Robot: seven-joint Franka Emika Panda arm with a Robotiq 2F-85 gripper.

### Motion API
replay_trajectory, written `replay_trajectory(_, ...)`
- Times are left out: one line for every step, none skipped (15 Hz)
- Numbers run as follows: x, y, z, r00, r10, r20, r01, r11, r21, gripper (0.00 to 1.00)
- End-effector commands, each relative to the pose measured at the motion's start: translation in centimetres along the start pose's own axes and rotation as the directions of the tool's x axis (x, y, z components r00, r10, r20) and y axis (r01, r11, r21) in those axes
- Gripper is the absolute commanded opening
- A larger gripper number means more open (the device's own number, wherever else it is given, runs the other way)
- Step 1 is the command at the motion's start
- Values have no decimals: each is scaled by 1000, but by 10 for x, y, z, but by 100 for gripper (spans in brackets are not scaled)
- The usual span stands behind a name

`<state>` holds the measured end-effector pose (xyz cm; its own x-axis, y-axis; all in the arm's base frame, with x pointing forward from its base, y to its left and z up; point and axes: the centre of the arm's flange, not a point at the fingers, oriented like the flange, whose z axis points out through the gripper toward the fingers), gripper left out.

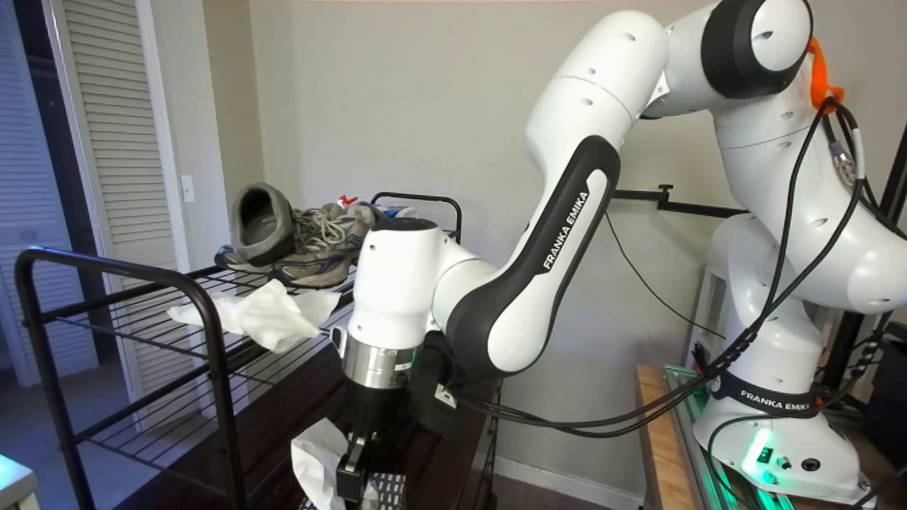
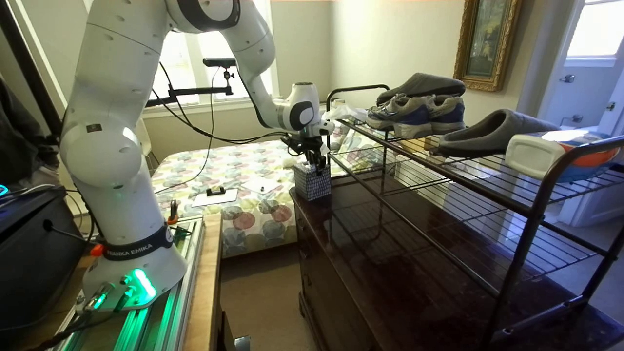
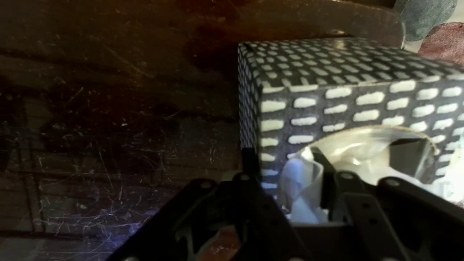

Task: Put the tissue dispenser on the rack

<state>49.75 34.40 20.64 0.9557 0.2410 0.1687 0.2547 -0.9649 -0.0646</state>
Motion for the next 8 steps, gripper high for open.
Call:
replay_trajectory(9,-4,6,1000,11,11,-11,1000,-12,9)
replay_trajectory(8,-3,3,1000,24,19,-23,999,-24,3)
replay_trajectory(8,-3,2,999,36,26,-35,999,-36,0)
replay_trajectory(8,-2,-1,998,55,34,-54,998,-40,0)
replay_trajectory(8,-3,-3,997,72,42,-70,996,-47,0)
replay_trajectory(8,-3,-7,995,88,52,-85,995,-54,1)
replay_trajectory(7,-3,-13,992,104,69,-100,993,-60,2)
replay_trajectory(5,-3,-22,989,113,95,-107,992,-67,2)
